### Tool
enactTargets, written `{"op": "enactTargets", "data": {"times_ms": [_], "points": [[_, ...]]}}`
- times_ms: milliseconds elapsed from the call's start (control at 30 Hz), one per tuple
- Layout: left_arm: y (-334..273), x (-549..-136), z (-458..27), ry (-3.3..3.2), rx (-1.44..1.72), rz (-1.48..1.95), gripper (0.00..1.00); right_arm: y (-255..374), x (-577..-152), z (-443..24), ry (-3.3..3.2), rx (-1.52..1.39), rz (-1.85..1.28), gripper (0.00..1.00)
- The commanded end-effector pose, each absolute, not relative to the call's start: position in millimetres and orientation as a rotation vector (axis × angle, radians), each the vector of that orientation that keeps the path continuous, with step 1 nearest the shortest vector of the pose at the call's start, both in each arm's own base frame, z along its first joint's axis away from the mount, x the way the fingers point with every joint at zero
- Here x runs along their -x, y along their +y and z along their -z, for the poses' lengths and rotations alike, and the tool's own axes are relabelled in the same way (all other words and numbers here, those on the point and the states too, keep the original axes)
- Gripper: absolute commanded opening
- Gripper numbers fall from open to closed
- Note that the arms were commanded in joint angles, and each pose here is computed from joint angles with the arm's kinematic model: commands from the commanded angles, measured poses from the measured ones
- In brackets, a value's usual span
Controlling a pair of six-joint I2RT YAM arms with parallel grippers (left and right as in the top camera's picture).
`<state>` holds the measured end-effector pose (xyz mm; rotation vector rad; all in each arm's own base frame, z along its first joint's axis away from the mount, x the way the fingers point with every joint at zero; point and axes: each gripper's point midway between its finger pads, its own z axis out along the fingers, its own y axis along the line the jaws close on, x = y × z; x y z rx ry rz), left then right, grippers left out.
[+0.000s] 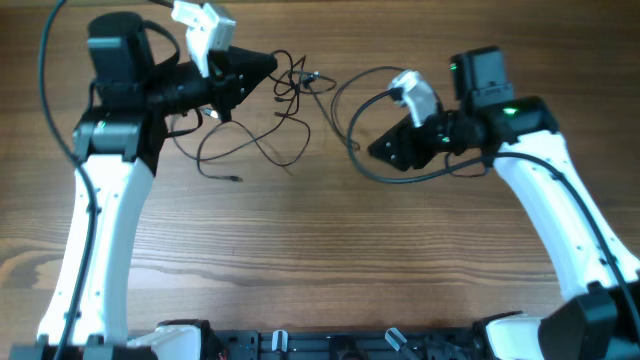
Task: Untangle cables
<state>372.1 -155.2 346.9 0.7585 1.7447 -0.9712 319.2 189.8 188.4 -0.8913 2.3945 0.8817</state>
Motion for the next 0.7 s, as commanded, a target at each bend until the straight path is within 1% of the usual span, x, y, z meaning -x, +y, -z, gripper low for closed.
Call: {"op": "enactTargets", "data": {"times_ms": [0, 167, 367, 400, 433, 467, 500, 600, 667], "points": [[-155.3, -359.3, -368.8, 1.705, -0.757, 0.961, 0.04, 225.2, -305.0, -191.6, 2.261, 1.064, -1.025, 0.60], [-155.9, -358.2, -369.9, 1.702, -0.760, 0.961, 0.04, 254.6, -297.3, -195.5, 2.206, 1.129, -1.045, 0.65], [-156.0, -357.6, -370.2, 1.702, -0.760, 0.962, 0.04, 249.7, -312.3, -187.0, 2.266, 1.065, -0.921, 0.66], [-156.0, -357.4, -370.1, 1.703, -0.760, 0.962, 0.04, 248.6, -315.7, -185.7, 2.278, 1.044, -0.903, 0.64], [-155.9, -357.4, -370.1, 1.703, -0.759, 0.962, 0.04, 247.0, -320.6, -184.3, 2.289, 1.020, -0.876, 0.52], [-155.7, -357.7, -369.9, 1.703, -0.759, 0.960, 0.04, 242.4, -328.9, -180.6, 2.327, 0.958, -0.824, 0.19], [-155.0, -358.7, -369.3, 1.706, -0.756, 0.951, 0.04, 233.5, -339.8, -175.7, 2.385, 0.856, -0.741, 0.04], [-150.1, -365.6, -364.9, 1.737, -0.720, 0.904, 0.04, 194.1, -369.3, -162.7, 2.524, 0.493, -0.443, 0.05], [-146.0, -370.9, -361.8, 1.759, -0.693, 0.866, 0.04, 160.7, -379.8, -156.3, 2.573, 0.236, -0.231, 0.05]]}}
